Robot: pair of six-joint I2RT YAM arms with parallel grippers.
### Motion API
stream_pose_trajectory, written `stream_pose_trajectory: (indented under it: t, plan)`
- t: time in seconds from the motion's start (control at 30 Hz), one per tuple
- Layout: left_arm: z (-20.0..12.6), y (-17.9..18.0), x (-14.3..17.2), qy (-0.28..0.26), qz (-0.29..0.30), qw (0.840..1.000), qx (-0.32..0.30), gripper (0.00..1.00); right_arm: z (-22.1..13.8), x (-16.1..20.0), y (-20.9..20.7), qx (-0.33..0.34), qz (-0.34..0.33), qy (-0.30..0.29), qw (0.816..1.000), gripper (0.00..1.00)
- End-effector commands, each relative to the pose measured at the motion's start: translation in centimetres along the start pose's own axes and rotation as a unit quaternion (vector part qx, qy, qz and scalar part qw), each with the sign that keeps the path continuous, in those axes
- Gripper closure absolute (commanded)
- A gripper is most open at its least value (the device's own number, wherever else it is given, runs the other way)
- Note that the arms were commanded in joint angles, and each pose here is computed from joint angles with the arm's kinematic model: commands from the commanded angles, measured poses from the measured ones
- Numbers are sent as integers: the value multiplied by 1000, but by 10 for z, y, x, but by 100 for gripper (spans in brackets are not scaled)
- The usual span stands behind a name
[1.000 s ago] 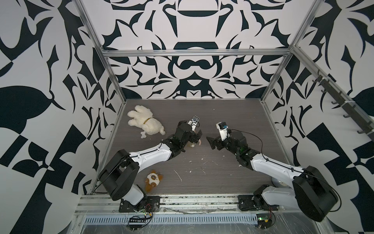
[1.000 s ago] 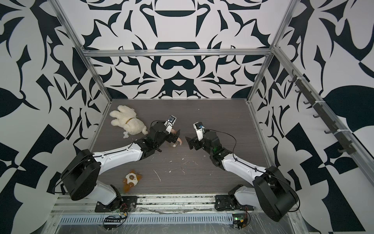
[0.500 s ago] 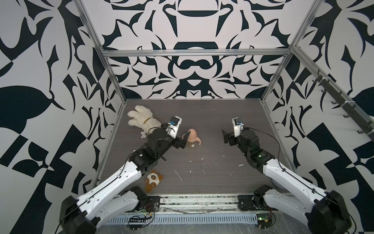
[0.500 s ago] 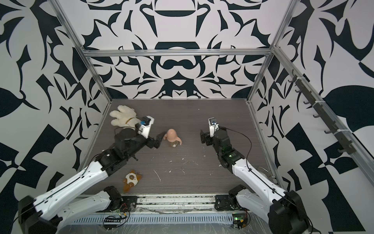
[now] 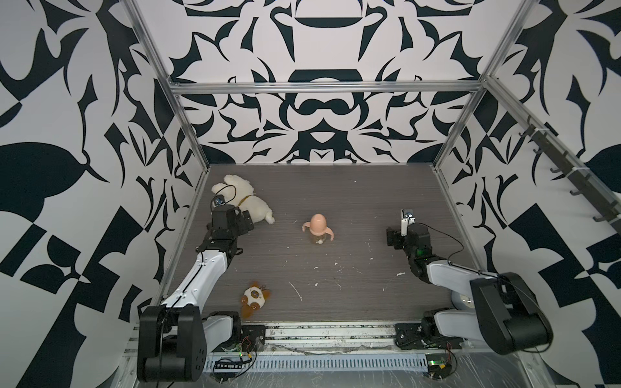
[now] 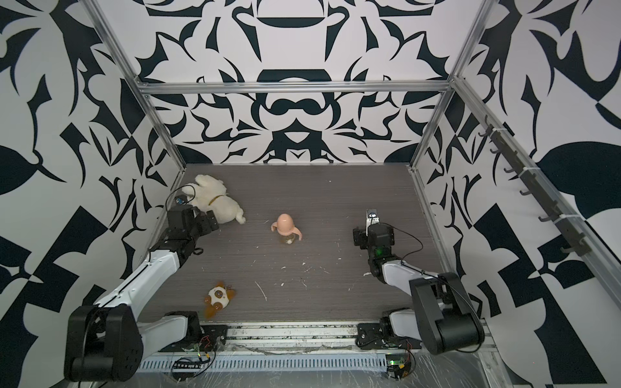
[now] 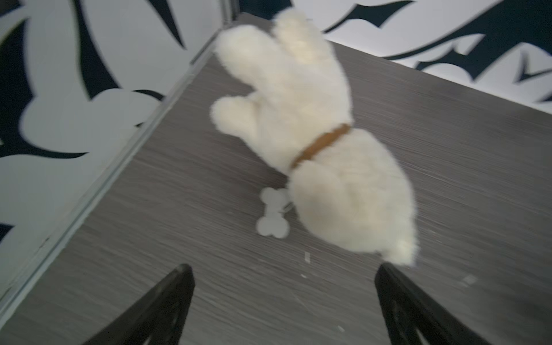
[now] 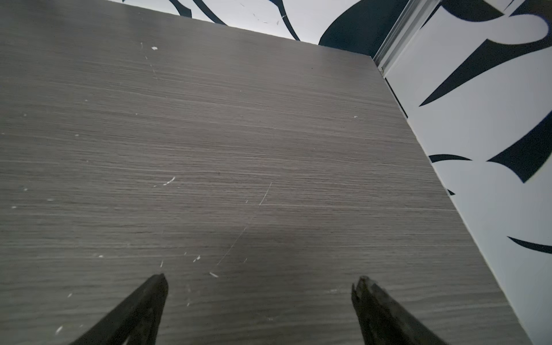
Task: Assemble the baby bottles
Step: Reset both arms
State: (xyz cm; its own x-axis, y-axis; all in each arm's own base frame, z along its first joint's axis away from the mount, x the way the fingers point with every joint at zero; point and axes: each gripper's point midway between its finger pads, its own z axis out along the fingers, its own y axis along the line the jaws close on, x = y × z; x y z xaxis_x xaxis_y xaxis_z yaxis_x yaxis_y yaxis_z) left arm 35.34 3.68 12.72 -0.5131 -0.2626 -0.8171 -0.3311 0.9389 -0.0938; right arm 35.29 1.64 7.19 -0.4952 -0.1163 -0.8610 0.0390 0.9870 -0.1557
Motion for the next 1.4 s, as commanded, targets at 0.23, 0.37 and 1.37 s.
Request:
stream_pose_trajectory:
  t: [0.23, 0.37, 1.37]
  plan:
    - [51, -2, 7, -124, 40, 991, 37, 1, 23, -24, -9, 17, 34, -75, 996, 1]
    - [52, -5, 13, -111, 45, 992, 46, 1, 25, -23, -13, 20, 42, -65, 997, 1]
    - [52, -3, 10, -123, 39, 991, 43, 1, 0, -21, -8, 18, 34, -129, 991, 1]
